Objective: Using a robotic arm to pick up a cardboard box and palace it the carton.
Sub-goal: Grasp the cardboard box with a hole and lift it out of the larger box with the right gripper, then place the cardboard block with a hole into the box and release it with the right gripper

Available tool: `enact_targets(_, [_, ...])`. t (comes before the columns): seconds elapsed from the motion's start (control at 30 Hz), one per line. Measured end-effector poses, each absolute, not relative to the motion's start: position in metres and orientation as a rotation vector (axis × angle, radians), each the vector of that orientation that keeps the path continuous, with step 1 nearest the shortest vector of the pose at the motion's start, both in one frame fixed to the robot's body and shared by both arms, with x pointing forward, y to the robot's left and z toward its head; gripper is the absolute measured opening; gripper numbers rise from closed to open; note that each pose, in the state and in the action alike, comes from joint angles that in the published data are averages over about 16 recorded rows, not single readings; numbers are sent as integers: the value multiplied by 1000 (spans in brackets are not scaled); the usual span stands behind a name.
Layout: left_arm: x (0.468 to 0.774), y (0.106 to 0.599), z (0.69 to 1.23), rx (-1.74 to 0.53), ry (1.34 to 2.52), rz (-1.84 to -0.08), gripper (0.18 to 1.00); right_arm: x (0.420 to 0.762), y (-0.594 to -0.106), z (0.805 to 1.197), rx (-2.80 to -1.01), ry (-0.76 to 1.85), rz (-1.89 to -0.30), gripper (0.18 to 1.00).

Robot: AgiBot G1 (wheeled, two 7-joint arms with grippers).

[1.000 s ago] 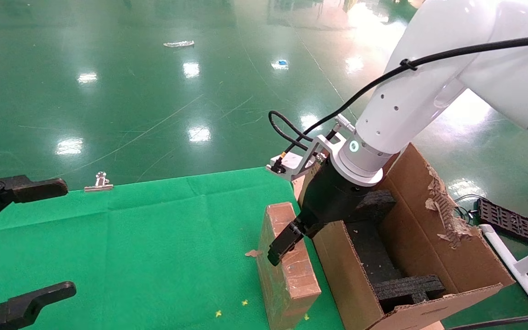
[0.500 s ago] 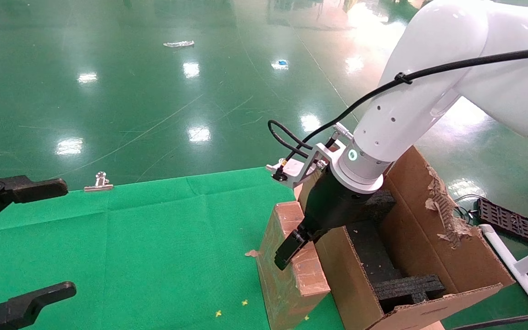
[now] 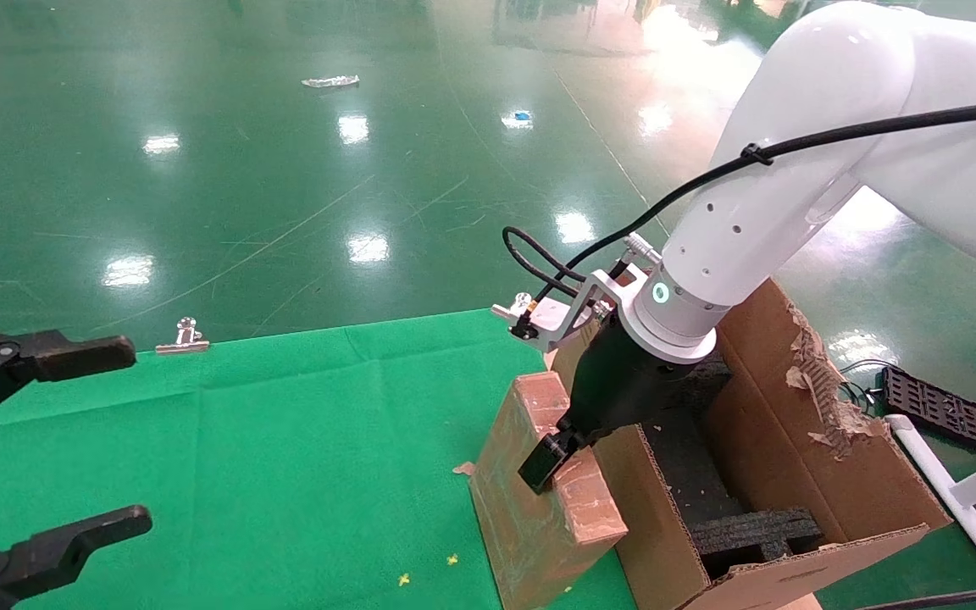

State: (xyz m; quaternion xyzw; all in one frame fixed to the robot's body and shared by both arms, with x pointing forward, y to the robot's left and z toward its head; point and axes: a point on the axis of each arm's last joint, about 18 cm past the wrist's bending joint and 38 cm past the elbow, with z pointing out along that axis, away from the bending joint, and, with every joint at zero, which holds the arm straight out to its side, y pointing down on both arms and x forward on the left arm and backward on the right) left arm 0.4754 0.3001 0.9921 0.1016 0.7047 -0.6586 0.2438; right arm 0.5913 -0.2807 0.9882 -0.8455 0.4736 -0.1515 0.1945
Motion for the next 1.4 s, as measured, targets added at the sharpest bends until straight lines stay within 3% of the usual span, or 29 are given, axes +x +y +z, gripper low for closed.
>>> enact_targets(0.33, [475, 300, 992, 278, 1925, -1799, 760, 582, -310, 1051, -2227, 1140, -582, 447])
enact_targets(0.57, [475, 300, 992, 278, 1925, -1799, 598, 565, -372, 1123, -2004, 1043, -834, 364])
enact_targets(0.73, [475, 300, 992, 278, 1925, -1799, 483, 550, -429, 1151, -1873, 1094, -990, 345])
enact_targets(1.0, [475, 300, 992, 278, 1925, -1799, 323, 539, -502, 1130, -1825, 1343, -1035, 339])
enact_targets(1.2, [475, 300, 992, 278, 1925, -1799, 255, 541, -531, 1091, -1849, 1537, -953, 337])
enact_targets(1.4, [475, 300, 992, 278, 1925, -1799, 240, 548, -546, 1054, -1864, 1677, -868, 336])
